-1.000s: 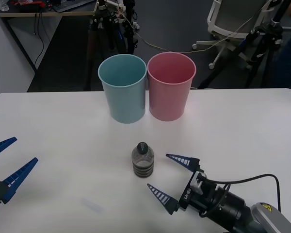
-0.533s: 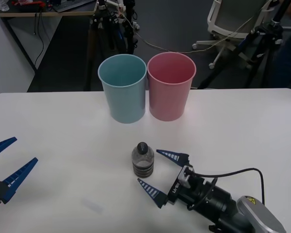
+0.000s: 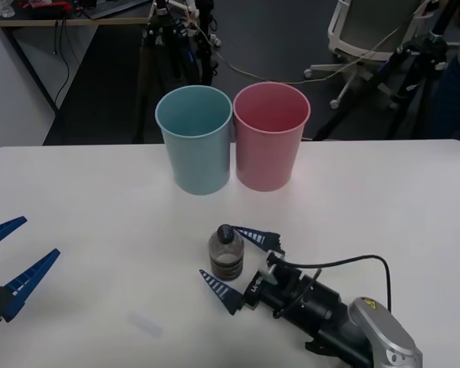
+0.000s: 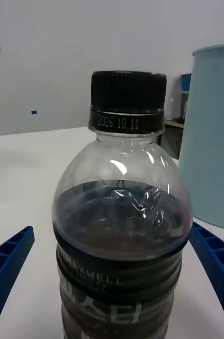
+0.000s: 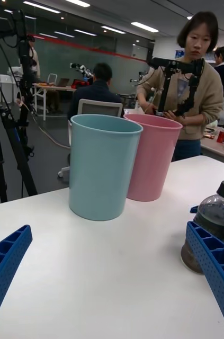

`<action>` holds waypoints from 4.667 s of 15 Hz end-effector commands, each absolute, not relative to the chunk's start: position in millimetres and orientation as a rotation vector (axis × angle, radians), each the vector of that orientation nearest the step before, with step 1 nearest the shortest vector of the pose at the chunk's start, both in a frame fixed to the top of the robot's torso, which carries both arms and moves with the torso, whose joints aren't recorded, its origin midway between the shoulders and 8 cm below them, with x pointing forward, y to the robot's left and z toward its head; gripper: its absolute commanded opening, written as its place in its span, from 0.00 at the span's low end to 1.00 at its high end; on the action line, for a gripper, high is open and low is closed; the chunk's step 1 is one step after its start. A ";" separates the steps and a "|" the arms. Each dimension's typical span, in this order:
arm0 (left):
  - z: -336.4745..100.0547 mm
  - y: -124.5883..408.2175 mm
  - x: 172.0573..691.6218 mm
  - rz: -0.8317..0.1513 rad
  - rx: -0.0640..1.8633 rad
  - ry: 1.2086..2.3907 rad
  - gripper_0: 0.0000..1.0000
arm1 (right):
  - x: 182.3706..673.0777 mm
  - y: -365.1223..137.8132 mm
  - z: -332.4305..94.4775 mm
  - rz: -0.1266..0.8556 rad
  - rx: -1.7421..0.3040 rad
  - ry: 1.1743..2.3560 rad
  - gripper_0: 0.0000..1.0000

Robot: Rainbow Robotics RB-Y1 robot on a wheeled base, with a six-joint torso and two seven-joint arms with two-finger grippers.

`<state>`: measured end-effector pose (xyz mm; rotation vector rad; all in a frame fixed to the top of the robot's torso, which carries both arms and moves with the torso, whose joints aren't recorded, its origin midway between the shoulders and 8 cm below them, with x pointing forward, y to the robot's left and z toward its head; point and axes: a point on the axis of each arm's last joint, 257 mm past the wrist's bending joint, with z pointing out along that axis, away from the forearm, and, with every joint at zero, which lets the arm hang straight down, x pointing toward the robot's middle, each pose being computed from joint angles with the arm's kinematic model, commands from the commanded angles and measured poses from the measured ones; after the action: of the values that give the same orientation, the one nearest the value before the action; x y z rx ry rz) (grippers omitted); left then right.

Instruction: Grasp the object on the table and drop it into the matching bin: aluminum can to the light blue bin, PET bottle to the pink bin.

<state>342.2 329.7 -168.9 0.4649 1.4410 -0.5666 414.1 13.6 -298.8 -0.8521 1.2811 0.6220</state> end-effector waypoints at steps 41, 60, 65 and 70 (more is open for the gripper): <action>-168.9 329.7 342.3 -0.567 0.465 1.441 1.00 | 401.8 -165.8 -157.6 0.490 -0.715 1.344 0.00; -168.9 329.7 342.3 -0.567 0.465 1.441 1.00 | 424.7 -158.2 58.0 0.578 -0.700 1.311 0.00; -168.9 329.7 342.3 -0.567 0.465 1.441 1.00 | 464.0 -128.8 73.3 0.596 -0.730 1.302 0.00; -168.9 329.7 342.3 -0.567 0.465 1.441 1.00 | 522.1 -115.4 76.7 0.549 -0.681 1.327 0.00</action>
<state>342.2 329.7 -168.9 0.4649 1.4410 -0.5666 513.7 -117.8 76.3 -0.6911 1.3250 0.5552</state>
